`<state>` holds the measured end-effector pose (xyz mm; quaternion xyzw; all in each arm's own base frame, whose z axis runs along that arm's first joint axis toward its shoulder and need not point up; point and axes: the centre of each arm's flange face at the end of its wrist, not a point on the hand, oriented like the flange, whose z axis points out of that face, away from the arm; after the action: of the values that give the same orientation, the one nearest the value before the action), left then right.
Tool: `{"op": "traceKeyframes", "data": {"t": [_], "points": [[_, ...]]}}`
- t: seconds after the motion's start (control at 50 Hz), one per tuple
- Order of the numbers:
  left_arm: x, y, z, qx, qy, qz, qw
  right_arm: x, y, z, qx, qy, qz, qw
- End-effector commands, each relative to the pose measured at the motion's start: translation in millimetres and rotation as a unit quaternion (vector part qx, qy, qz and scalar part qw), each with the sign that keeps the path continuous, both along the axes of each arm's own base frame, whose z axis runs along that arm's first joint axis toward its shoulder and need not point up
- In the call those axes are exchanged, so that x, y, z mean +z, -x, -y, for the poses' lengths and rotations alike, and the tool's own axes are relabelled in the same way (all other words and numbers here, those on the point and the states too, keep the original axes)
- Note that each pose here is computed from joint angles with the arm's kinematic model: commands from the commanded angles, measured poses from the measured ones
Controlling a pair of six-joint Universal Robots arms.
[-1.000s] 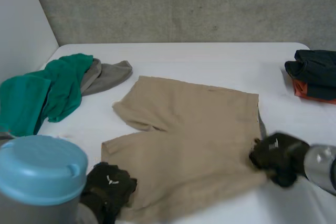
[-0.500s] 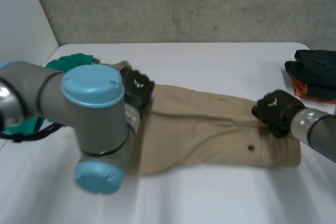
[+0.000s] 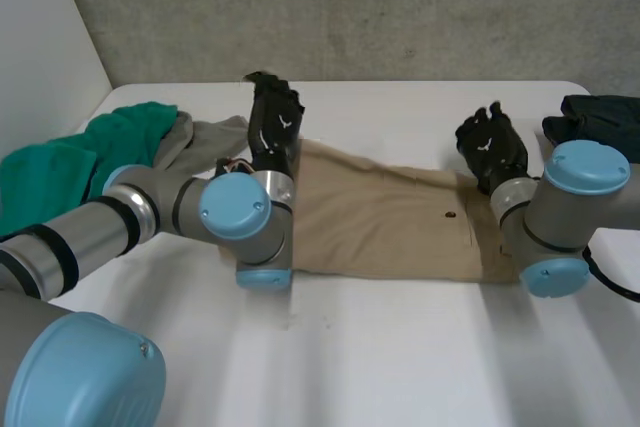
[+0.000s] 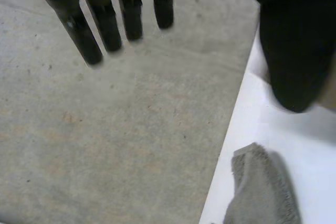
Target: Fold the laundry.
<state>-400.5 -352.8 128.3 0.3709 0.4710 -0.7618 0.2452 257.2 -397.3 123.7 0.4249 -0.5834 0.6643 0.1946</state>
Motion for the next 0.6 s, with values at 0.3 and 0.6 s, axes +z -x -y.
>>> {"op": "traceKeyframes", "data": {"t": [0.3, 0.6], "points": [[66, -51, -88, -0.057, -0.137, -0.115, 0.982, 76, 65, -83, -0.047, -0.296, 0.196, 0.933], [50, -74, -133, -0.103, -0.327, -0.209, 0.916, 26, 82, -91, -0.034, -0.332, 0.217, 0.917]]}}
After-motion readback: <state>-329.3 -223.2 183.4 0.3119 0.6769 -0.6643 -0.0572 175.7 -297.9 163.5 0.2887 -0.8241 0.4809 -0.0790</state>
